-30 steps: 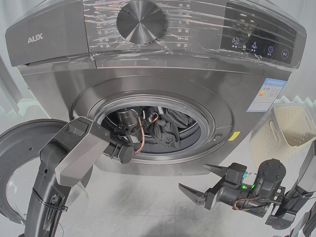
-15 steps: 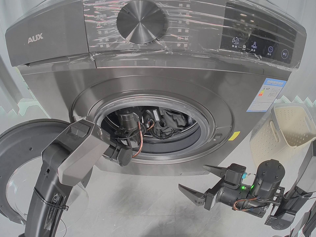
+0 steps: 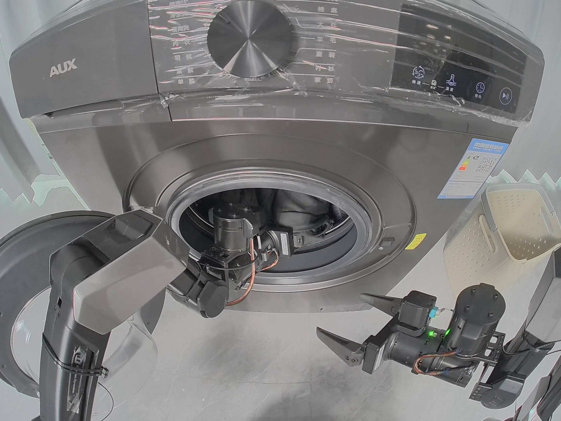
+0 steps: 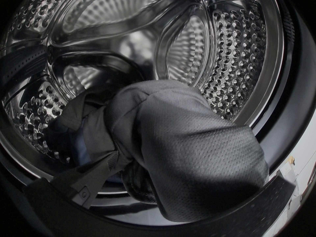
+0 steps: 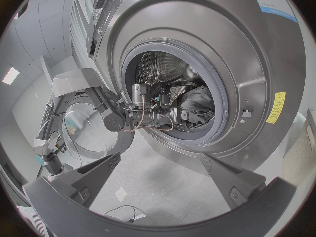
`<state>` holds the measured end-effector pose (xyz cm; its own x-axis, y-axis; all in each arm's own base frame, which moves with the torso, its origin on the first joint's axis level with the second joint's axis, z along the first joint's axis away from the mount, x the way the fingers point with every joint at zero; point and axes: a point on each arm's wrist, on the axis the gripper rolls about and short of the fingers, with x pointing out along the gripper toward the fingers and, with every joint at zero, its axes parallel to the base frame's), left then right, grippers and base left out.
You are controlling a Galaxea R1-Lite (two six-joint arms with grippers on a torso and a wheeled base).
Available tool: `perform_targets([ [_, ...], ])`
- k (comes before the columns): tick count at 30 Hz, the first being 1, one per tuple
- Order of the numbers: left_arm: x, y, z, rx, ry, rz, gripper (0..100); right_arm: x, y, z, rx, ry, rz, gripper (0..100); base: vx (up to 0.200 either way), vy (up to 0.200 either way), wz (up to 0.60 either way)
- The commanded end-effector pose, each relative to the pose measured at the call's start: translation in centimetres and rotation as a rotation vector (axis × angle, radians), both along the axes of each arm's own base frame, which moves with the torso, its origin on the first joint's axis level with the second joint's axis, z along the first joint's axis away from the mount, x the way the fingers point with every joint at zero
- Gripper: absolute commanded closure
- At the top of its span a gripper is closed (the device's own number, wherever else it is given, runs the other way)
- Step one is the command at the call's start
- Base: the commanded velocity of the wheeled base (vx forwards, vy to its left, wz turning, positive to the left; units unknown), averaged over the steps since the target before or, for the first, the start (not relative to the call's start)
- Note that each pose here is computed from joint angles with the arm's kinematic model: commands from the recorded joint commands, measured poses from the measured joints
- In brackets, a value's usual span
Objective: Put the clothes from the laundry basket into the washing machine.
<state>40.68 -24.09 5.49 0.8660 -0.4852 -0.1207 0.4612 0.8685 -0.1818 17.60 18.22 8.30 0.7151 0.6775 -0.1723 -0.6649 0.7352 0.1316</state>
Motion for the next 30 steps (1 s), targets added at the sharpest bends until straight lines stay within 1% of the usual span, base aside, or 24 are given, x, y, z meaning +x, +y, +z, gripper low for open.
perform_targets([
  [1, -0.1, -0.7, -0.5, 0.003, 0.005, -0.014, 0, 0.0, 0.0, 0.0, -0.001, 0.001, 0.002, 0, 0.000, 0.000, 0.00],
  [2, -0.1, -0.7, -0.5, 0.003, 0.004, -0.012, 0, 0.0, 0.0, 0.0, -0.001, 0.001, 0.002, 0, 0.000, 0.000, 0.00],
  [3, 0.3, -0.9, -0.6, -0.003, -0.002, -0.012, 100, 0.0, 0.0, -0.1, -0.002, 0.002, 0.002, 0, 0.000, 0.000, 0.00],
  [6, 0.9, -1.2, -0.8, -0.010, -0.014, -0.009, 100, 0.0, 0.1, -0.1, -0.002, 0.002, 0.003, 0, 0.000, 0.000, 0.00],
  [8, 1.6, -1.6, -0.6, -0.027, -0.039, 0.002, 100, 0.0, 0.1, -0.1, -0.003, 0.003, 0.003, 0, 0.000, 0.000, 0.00],
  [9, 2.2, -1.9, -0.5, -0.043, -0.063, 0.007, 100, 0.0, 0.1, -0.1, -0.002, 0.002, 0.003, 0, 0.000, 0.000, 0.00],
  [11, 3.4, -2.4, -0.1, -0.072, -0.114, 0.049, 100, -0.1, 0.1, -0.1, -0.004, 0.004, 0.003, 0, 0.000, 0.000, 0.00],
  [12, 4.0, -2.4, 0.1, -0.088, -0.139, 0.086, 100, -0.1, 0.1, -0.1, -0.004, 0.004, 0.003, 0, 0.000, 0.000, 0.00],
  [13, 4.4, -2.5, 0.0, -0.094, -0.150, 0.103, 100, 0.0, 0.1, -0.2, -0.005, 0.005, 0.003, 0, 0.000, 0.000, 0.00],
  [14, 5.1, -2.5, 0.1, -0.110, -0.176, 0.129, 100, 0.0, 0.1, -0.3, -0.007, 0.008, 0.003, 0, 0.000, 0.000, 0.00],
  [15, 5.4, -2.5, 0.1, -0.118, -0.187, 0.141, 100, 0.0, 0.1, -0.3, -0.009, 0.009, 0.005, 0, 0.000, 0.000, 0.00],
  [16, 6.1, -2.3, 0.4, -0.136, -0.213, 0.164, 100, -0.1, 0.2, -0.3, -0.010, 0.010, 0.008, 0, 0.000, 0.000, 0.00],
  [18, 6.8, -1.9, 0.8, -0.150, -0.239, 0.197, 100, -0.1, 0.2, -0.4, -0.010, 0.010, 0.009, 0, 0.000, 0.000, 0.00],
  [22, 7.7, -1.2, 1.5, -0.173, -0.274, 0.241, 100, 0.0, 0.2, -0.4, -0.011, 0.011, 0.009, 0, 0.000, 0.000, 0.00],
  [29, 7.8, -1.0, 1.2, -0.165, -0.265, 0.244, 100, 0.0, 0.3, -0.6, -0.015, 0.015, 0.011, 0, 0.000, 0.000, 0.00],
  [30, 7.7, -1.1, 1.1, -0.161, -0.258, 0.242, 0, 0.0, 0.3, -0.6, -0.015, 0.015, 0.009, 0, 0.000, 0.000, 0.00],
])
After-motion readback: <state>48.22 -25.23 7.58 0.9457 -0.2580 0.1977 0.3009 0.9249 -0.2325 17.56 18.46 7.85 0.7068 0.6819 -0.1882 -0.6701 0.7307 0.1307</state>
